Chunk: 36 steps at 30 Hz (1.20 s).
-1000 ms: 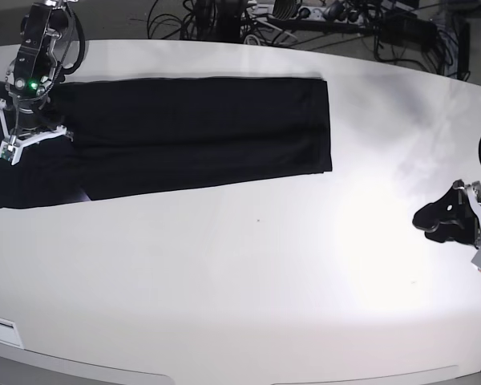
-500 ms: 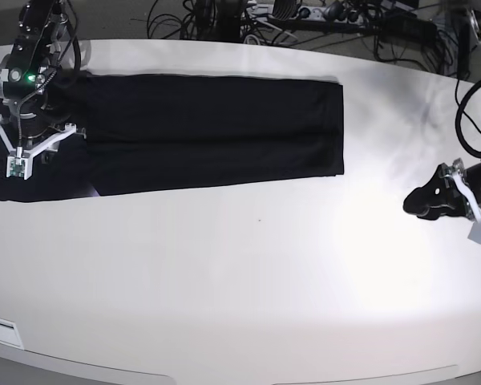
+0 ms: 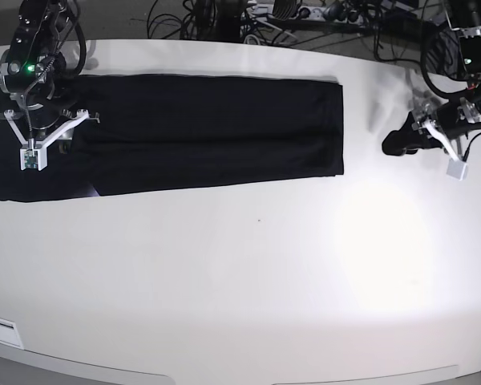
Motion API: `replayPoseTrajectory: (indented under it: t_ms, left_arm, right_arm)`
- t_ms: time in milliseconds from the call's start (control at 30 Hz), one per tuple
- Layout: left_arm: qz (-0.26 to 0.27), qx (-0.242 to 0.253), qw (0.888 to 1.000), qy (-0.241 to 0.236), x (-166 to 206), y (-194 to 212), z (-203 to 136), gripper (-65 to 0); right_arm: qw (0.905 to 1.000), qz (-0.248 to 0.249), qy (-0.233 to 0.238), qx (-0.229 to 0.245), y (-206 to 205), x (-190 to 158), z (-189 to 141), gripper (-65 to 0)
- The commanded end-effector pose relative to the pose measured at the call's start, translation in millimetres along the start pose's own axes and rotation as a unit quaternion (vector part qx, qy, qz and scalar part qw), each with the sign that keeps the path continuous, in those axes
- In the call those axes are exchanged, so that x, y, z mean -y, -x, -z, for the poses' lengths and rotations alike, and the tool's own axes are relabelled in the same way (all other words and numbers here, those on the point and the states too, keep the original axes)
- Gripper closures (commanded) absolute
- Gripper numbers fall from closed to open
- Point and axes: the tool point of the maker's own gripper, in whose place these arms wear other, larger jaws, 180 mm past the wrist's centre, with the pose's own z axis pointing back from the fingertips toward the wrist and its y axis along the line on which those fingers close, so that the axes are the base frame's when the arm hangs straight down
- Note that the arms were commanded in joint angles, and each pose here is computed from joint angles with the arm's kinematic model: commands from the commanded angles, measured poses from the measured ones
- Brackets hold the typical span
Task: Fold the T-shirt properly
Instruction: 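Move the left gripper to the hem end and grasp the strip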
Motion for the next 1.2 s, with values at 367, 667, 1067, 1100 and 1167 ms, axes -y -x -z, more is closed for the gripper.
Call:
replayPoseTrajectory:
  t_ms: [367, 667, 1067, 1100, 1167]
  left_arm:
    - [-0.043, -0.04, 0.998, 0.036, 30, 48, 47, -34.7]
    - [-0.049, -0.082, 0.993, 0.073, 58, 79, 71, -34.7]
    - [-0.06, -0.098, 0.987, 0.111, 85, 97, 88, -34.6]
    - [-0.06, -0.098, 0.987, 0.112, 86, 97, 89, -34.2]
    - [-0.055, -0.096, 0.987, 0.114, 88, 95, 88, -32.9]
  right_arm:
    - [0.9998, -0.007, 0.005, 0.016, -11, 4, -3, -22.6]
    - [0.9998, -0.007, 0.005, 0.016, -11, 4, -3, -22.6]
    - [0.9999, -0.007, 0.005, 0.012, -10, 4, -3, -22.6]
    - [0.9999, -0.006, 0.005, 0.013, -10, 4, -3, -22.6]
    - [0.9999, -0.007, 0.005, 0.012, -10, 4, -3, -22.6]
